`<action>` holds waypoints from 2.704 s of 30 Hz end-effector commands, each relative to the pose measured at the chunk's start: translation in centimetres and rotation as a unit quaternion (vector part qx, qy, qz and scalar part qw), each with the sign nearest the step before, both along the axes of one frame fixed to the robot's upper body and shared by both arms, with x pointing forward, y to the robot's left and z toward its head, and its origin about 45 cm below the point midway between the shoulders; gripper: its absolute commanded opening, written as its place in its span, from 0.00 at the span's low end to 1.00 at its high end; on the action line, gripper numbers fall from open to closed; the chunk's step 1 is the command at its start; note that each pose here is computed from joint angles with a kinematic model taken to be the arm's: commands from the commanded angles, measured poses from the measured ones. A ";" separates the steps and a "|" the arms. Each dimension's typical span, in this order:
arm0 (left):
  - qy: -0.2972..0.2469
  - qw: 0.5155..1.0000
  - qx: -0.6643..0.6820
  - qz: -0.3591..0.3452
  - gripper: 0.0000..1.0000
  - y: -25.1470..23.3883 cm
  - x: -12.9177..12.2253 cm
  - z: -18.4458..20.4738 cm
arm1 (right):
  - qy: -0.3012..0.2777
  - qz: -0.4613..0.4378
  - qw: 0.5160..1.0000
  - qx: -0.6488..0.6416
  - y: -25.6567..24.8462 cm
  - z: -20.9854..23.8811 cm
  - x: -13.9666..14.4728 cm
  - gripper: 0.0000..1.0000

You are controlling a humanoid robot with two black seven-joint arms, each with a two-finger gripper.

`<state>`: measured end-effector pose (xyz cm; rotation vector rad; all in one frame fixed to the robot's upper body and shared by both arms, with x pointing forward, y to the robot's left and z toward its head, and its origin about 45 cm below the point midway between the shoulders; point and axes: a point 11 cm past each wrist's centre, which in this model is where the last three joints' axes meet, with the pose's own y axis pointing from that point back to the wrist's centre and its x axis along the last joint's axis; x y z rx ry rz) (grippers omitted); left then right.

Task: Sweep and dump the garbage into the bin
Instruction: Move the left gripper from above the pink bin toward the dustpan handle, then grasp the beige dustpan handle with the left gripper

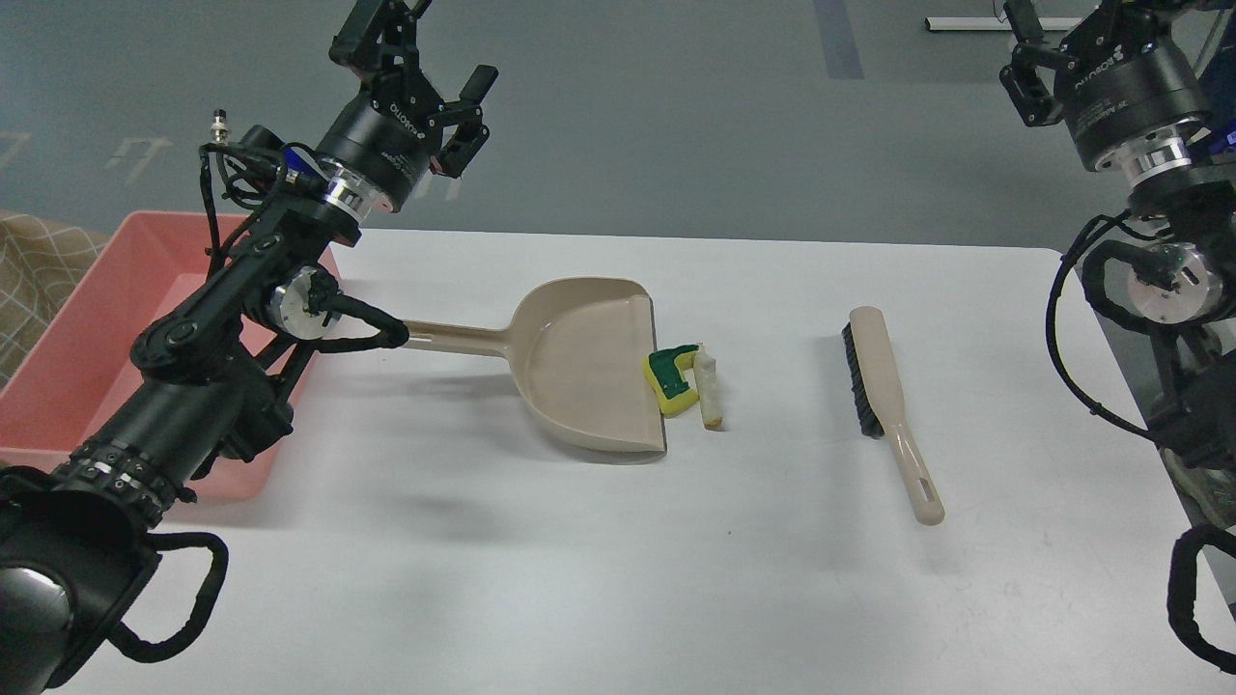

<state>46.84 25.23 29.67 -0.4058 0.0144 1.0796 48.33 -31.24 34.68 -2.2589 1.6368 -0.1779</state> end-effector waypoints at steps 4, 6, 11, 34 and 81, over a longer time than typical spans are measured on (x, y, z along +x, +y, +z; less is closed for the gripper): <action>-0.007 0.996 0.082 -0.021 0.98 -0.5 -1.4 1.6 | 0.004 -0.001 1.000 -0.001 -0.1 -0.5 -0.2 1.00; -0.010 0.995 0.101 -0.023 0.98 -0.3 -2.0 1.7 | 0.004 0.000 1.000 -0.001 -0.1 -0.5 -0.3 1.00; -0.032 0.986 0.163 -0.008 0.98 1.7 -5.4 2.5 | 0.006 -0.003 1.000 -0.003 -0.5 -0.6 -0.4 1.00; 0.023 0.940 0.340 -0.005 0.98 1.8 -21.1 -8.4 | 0.015 -0.004 1.000 -0.004 -0.5 -1.7 -0.8 1.00; 0.130 0.900 0.362 0.203 0.96 0.7 -13.4 -20.2 | 0.025 -0.008 1.000 -0.004 -0.8 -2.7 -1.1 1.00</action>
